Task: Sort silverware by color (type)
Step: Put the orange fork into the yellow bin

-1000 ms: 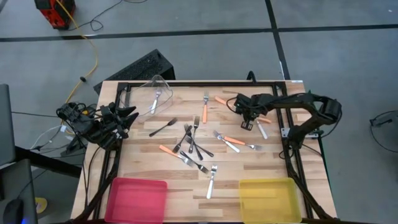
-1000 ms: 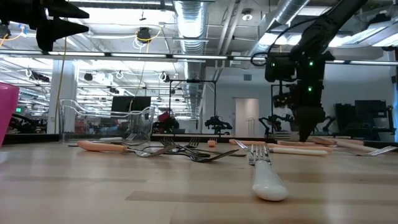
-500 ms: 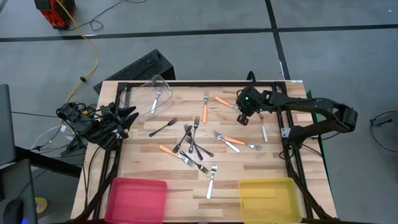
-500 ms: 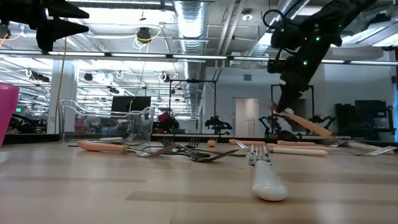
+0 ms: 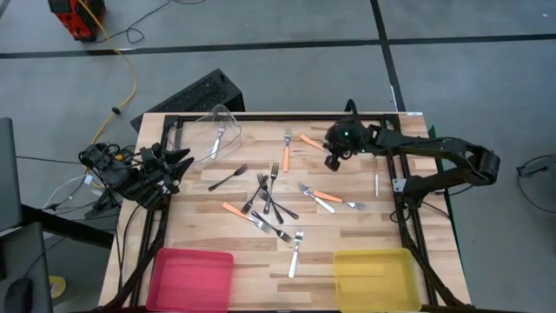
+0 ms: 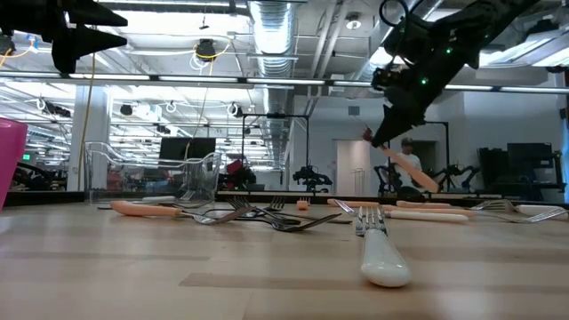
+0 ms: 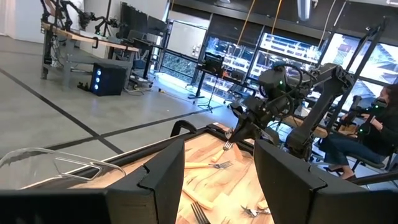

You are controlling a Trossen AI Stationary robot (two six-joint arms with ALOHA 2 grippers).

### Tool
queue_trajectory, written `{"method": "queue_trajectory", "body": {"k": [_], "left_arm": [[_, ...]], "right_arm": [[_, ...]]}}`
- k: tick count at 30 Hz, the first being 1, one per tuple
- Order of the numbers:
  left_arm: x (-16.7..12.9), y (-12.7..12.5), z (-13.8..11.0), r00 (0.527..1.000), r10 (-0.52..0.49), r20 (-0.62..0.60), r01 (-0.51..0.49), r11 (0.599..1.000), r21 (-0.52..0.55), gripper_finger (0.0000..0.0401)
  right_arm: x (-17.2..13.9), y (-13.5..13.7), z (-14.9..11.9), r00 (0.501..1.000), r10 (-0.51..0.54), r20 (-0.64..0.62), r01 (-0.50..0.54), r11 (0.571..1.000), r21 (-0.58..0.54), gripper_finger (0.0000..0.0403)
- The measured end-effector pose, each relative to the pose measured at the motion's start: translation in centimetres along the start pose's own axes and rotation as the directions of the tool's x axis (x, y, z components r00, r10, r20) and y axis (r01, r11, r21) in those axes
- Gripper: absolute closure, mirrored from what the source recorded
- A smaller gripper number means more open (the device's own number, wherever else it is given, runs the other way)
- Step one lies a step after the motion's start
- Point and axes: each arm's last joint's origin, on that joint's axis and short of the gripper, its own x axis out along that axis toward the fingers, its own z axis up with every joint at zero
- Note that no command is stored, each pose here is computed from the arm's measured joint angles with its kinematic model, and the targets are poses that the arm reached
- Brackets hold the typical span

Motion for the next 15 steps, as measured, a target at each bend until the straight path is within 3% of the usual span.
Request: {"method": "queue_trajectory", "body": {"k": [15], "left_arm": [[0.0,0.0,0.0,1.000,0.000,0.000,0.000,1.000,0.000,0.0223]], "right_arm": [[-1.7,5.0,1.1,0.953,0.277,0.118,-0.277,0.961,-0.020,0.0372]]}}
